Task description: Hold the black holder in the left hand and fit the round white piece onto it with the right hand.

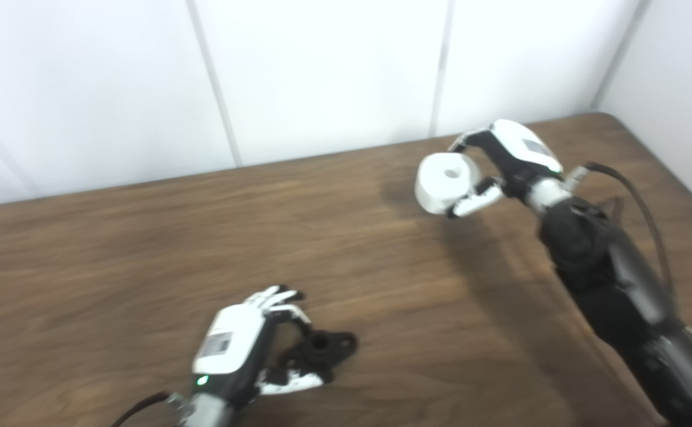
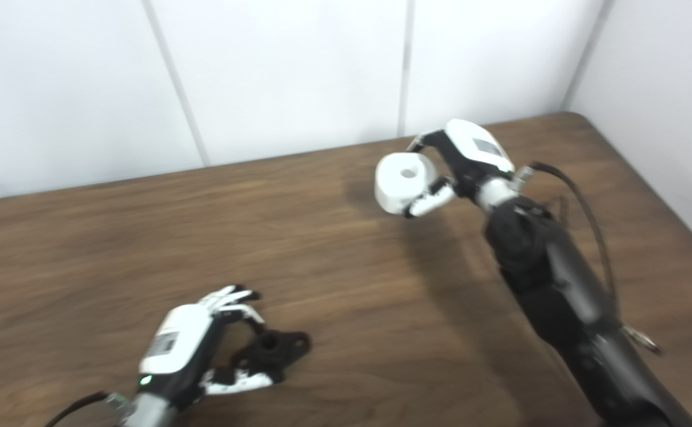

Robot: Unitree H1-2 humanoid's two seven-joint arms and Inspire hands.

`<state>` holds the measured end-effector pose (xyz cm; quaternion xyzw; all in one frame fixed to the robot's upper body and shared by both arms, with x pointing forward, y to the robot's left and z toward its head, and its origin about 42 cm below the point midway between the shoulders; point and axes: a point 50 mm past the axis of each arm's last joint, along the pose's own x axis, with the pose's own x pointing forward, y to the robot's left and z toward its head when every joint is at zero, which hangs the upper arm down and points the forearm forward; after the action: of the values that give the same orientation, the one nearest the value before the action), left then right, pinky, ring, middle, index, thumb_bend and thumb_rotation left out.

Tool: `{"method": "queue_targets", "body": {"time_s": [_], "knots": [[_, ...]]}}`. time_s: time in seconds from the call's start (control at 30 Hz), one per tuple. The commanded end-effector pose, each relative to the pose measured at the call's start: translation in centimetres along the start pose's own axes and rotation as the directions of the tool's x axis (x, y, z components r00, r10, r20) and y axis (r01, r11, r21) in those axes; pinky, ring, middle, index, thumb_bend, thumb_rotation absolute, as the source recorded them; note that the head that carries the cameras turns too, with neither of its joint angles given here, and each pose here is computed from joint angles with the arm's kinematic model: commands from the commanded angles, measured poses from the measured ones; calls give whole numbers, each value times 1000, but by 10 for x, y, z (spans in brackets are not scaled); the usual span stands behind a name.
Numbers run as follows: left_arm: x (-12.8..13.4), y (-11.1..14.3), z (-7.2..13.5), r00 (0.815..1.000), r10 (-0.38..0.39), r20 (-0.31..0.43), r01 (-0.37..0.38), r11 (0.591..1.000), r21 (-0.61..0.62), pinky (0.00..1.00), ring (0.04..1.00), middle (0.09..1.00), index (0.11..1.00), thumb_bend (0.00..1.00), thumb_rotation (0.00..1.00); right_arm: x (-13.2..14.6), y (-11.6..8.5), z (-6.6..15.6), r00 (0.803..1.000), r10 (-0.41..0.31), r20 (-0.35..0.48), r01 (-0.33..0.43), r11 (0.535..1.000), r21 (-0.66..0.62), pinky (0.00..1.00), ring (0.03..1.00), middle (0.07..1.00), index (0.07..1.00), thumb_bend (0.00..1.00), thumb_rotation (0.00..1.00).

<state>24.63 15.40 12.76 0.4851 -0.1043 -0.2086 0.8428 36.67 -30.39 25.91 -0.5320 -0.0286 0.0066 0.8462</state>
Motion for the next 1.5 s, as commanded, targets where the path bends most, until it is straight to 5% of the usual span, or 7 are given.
{"method": "queue_targets", "body": {"time_s": [0.0,0.67,1.47], "knots": [[-6,-21,-3,991,-124,-47,123,992,-10,893,906,830,490,516,57,-8,-19,15,996,-38,75,40,999,-14,1000,897,775,483,524,137],[3,-16,10,993,-115,-33,116,993,22,904,903,829,490,515,58,-80,2,75,959,116,257,-125,992,21,1000,907,784,481,526,143],[10,-8,16,992,-120,-45,121,992,19,888,882,827,490,515,60,-102,17,113,919,177,352,-196,980,19,1000,924,783,481,526,144]]}}
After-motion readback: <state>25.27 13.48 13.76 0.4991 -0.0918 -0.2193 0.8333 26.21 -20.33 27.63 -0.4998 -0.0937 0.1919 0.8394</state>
